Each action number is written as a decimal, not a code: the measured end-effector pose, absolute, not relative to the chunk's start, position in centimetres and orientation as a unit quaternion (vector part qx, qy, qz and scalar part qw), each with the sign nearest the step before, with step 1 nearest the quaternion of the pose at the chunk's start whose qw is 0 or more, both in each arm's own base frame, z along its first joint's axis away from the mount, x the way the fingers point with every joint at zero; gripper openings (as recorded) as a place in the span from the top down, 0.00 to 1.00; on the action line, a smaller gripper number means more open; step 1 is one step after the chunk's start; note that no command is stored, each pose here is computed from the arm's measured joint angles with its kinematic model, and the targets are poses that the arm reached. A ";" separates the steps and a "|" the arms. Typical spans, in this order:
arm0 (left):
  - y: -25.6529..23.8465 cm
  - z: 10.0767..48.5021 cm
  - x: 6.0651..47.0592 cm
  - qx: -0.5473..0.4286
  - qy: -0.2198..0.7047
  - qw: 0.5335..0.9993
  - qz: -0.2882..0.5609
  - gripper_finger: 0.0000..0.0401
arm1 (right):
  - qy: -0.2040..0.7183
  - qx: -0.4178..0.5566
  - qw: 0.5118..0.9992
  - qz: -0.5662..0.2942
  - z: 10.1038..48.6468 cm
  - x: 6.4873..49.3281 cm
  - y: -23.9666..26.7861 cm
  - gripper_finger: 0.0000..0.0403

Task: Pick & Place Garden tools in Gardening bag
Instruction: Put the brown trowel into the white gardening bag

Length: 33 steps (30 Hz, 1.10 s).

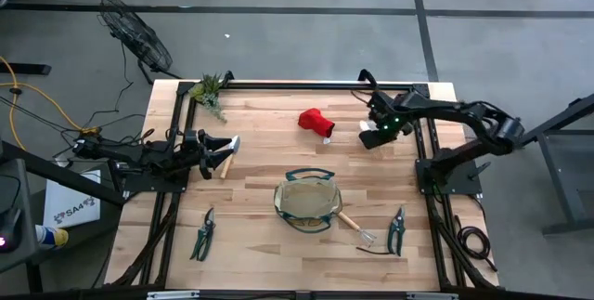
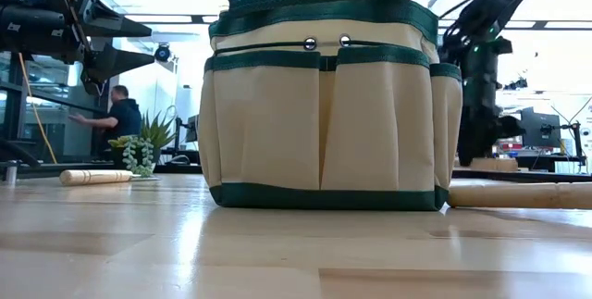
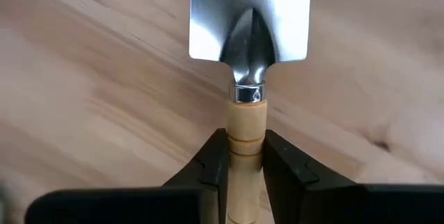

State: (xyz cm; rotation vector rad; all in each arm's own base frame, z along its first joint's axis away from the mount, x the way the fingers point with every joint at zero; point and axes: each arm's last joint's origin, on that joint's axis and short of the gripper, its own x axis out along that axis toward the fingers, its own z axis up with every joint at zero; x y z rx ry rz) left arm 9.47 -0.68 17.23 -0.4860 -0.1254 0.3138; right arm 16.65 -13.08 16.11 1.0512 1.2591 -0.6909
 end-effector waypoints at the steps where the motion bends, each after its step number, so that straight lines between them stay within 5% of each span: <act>1: -0.7 17.2 9.5 -0.240 -0.062 0.957 0.155 0.42 | 0.541 0.466 0.634 -0.295 16.6 16.6 -12.8 0.87; 33: -0.7 17.2 9.5 -0.240 -0.062 0.956 0.155 0.42 | 0.170 0.488 0.854 -0.062 30.5 13.5 -3.7 0.87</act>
